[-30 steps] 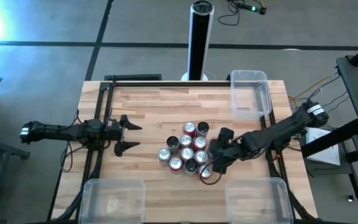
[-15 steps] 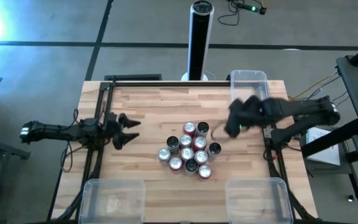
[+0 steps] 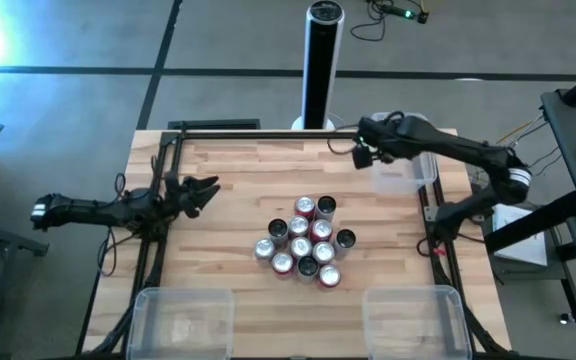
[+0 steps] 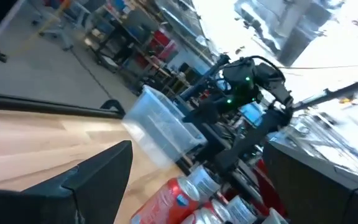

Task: Sort soda cans
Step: Move the top right white bin to the center of the table

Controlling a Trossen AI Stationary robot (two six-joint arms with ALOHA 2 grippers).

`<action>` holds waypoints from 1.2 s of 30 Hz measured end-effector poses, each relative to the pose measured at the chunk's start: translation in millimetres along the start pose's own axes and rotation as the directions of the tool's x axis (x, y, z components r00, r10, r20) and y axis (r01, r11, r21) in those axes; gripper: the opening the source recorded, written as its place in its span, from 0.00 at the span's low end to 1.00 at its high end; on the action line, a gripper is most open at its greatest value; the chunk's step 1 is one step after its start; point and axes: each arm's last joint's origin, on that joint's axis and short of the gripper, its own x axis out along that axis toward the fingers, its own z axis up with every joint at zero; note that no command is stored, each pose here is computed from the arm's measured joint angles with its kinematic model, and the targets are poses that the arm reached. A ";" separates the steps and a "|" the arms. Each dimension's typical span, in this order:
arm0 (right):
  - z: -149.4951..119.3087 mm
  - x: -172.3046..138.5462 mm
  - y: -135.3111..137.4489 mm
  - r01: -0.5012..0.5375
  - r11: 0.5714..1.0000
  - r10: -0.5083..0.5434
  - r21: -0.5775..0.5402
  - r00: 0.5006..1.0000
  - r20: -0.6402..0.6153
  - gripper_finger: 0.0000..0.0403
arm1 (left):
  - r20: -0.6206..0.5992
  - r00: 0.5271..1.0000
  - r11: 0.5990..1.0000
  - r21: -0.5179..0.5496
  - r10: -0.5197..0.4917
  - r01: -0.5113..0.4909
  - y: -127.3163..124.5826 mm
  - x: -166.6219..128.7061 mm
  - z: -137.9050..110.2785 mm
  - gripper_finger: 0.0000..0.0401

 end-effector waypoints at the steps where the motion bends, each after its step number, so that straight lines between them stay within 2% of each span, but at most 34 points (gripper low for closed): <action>1: 5.6 6.6 -0.1 -0.007 1.000 0.007 0.024 1.000 -0.016 0.79 | 0.008 1.000 1.000 0.005 0.020 -0.020 -1.6 0.7 2.1 0.86; 4: 19.9 24.1 1.8 -0.081 0.993 0.089 0.090 0.993 -0.082 0.71 | 0.057 0.995 0.995 0.057 0.080 -0.083 -8.2 3.8 10.5 0.86; 7: 26.3 38.6 3.1 -0.074 0.991 0.089 0.113 0.987 -0.137 0.63 | 0.116 0.984 0.978 0.140 0.137 -0.153 -17.4 7.6 21.1 0.86; 11: 31.1 44.8 3.9 -0.056 0.991 0.074 0.119 0.986 -0.150 0.53 | 0.169 0.954 0.930 0.235 0.248 -0.283 -31.5 13.8 38.1 0.86; 15: 34.0 44.8 6.8 -0.055 0.992 0.073 0.117 0.986 -0.147 0.41 | 0.192 0.915 0.875 0.276 0.356 -0.398 -47.3 17.7 59.4 0.86; 21: 44.1 47.5 8.3 -0.052 0.989 0.073 0.141 0.987 -0.143 0.21 | 0.140 0.884 0.800 0.382 0.445 -0.463 -68.6 16.6 87.9 0.86; 24: 47.9 47.2 7.2 -0.056 0.986 0.079 0.157 0.986 -0.144 0.13 | 0.115 0.872 0.778 0.407 0.476 -0.478 -77.9 9.9 103.9 0.86; 30: 49.5 32.0 17.9 -0.111 0.971 0.138 0.214 0.984 -0.114 0.09 | 0.095 0.859 0.750 0.446 0.504 -0.489 -90.5 -11.2 135.2 0.86; 33: 50.8 14.4 31.6 -0.185 0.949 0.212 0.256 0.973 -0.085 0.09 | 0.090 0.857 0.739 0.466 0.508 -0.487 -92.1 -20.2 144.2 0.86; 36: 49.4 3.8 51.2 -0.215 0.933 0.244 0.287 0.967 -0.072 0.09 | 0.094 0.860 0.718 0.509 0.502 -0.475 -91.6 -26.0 148.2 0.86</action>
